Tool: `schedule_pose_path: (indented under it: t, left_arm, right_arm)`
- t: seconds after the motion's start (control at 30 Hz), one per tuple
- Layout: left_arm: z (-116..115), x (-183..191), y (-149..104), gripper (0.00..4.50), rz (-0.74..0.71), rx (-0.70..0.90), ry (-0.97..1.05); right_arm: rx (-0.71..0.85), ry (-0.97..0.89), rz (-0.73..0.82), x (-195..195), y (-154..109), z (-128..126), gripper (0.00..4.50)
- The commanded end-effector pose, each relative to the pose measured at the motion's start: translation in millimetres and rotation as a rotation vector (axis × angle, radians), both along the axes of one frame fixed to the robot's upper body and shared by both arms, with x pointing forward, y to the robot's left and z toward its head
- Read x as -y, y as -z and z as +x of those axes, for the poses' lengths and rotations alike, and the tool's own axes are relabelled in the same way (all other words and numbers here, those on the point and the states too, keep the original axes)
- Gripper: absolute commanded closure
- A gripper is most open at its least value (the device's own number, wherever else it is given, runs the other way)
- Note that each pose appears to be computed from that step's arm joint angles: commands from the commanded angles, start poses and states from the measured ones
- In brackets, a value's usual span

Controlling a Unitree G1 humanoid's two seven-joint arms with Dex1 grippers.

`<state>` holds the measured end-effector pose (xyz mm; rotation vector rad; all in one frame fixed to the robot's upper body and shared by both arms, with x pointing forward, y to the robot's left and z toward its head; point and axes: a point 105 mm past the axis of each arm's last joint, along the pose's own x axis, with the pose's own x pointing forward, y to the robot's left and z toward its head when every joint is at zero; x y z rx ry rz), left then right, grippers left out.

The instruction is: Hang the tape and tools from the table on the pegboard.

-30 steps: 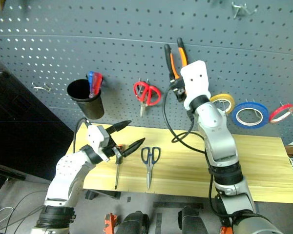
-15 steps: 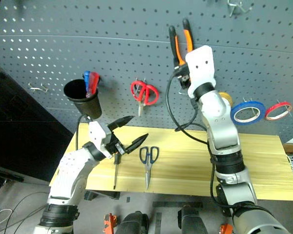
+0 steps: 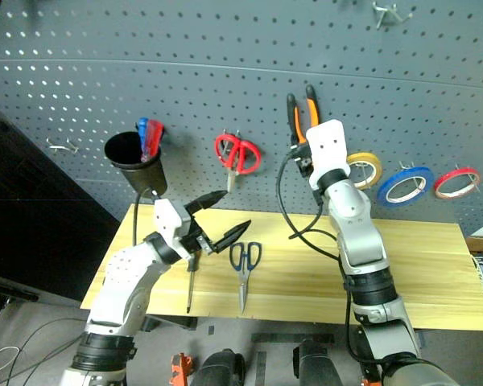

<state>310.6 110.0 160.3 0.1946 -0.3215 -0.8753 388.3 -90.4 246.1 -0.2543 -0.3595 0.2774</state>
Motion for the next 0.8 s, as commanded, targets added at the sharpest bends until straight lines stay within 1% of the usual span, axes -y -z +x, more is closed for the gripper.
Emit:
schedule_pose_path:
  t: [0.03,0.07,0.17,0.2,0.3,0.37,0.47,0.5,0.57,0.7,0.8]
  left_arm:
    - [3,2,-4,0.0,0.004,0.011,-0.017]
    - [4,2,-1,0.0,0.008,-0.006,-0.02]
    - [4,4,8,0.0,0.016,-0.061,-0.027]
    - [4,4,13,0.0,0.034,-0.085,-0.038]
    - [4,2,30,0.0,0.07,-0.178,-0.06]
    - [1,1,43,0.0,0.108,-0.248,-0.074]
    - [-1,-8,71,0.0,0.231,-0.388,-0.14]
    - [-5,-12,81,0.0,0.279,-0.434,-0.152]
    - [-13,-18,98,0.0,0.321,-0.537,-0.183]
    - [-30,-26,127,0.0,0.416,-0.695,-0.266]
    - [-38,-21,137,0.0,0.442,-0.75,-0.289]
  right_arm:
    - [0.004,-0.045,0.015,-6,-7,-10,1.47]
    - [-0.023,-0.052,0.012,-6,-2,-10,1.09]
    - [-0.098,-0.059,0.001,-7,10,-10,0.23]
    - [-0.133,-0.063,-0.013,-7,16,-11,0.02]
    - [-0.258,-0.114,-0.052,-10,35,-17,0.02]
    - [-0.356,-0.171,-0.077,-9,50,-28,0.02]
    - [-0.483,-0.282,-0.147,-9,71,-54,0.02]
    - [-0.528,-0.316,-0.16,-7,79,-64,0.02]
    - [-0.606,-0.352,-0.158,-1,92,-80,0.02]
    - [-0.705,-0.387,-0.199,8,111,-106,0.02]
    - [-0.741,-0.431,-0.227,8,117,-121,0.02]
